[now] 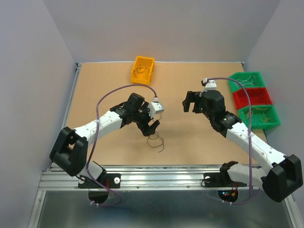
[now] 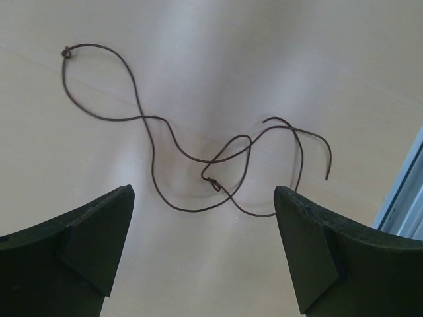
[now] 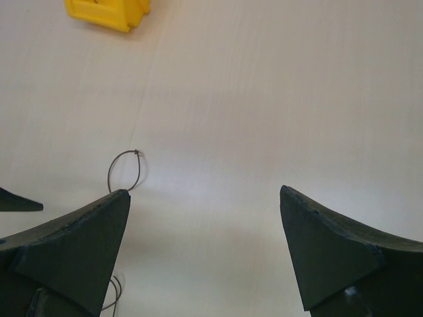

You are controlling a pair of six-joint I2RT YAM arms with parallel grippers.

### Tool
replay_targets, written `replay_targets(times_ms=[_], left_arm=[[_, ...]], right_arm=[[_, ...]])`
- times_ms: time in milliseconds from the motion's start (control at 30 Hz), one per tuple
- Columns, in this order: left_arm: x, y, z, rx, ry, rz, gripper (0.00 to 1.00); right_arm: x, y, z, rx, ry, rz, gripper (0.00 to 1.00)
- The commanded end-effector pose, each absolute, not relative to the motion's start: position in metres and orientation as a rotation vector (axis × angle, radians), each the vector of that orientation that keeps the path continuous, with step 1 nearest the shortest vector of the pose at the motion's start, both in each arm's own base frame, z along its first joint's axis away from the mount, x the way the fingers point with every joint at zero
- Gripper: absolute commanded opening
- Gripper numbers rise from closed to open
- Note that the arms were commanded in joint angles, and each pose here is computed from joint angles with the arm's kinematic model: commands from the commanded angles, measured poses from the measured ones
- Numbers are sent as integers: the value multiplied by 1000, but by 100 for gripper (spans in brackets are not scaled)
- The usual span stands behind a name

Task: Untangle the cables

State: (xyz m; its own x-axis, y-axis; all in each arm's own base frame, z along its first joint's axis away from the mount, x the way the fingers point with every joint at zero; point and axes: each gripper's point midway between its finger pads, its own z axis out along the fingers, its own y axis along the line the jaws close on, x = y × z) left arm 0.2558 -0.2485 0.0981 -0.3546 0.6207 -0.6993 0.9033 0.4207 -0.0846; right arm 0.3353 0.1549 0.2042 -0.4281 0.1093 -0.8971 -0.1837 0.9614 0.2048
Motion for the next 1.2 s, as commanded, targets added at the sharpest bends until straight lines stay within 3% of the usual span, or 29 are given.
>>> replay_targets(times_ms=[0,600,633,700,733,800,967,1167], left_arm=[[249,-257,111,1382,2017,-659,99],[265,-294,46,1387,2223,-631,99],[267,-296,42,1376,2239,-628,89],[273,-297,31,1376,2273,-604,61],[274,-296,28,1376,2281,-591,26],[280,-294,27,1360,2274,-552,0],[294,-296,63,1316,2163,-514,0],[372,-266,135,1091,2072,-380,0]], right_arm=[[336,144,207,12,1958,292,100],[325,124,208,75,1927,241,100],[324,123,208,75,1924,239,100],[323,121,210,82,1916,236,100],[321,119,212,85,1908,236,100],[318,116,214,93,1896,230,100],[314,111,219,109,1872,232,100],[316,107,217,124,1873,199,100]])
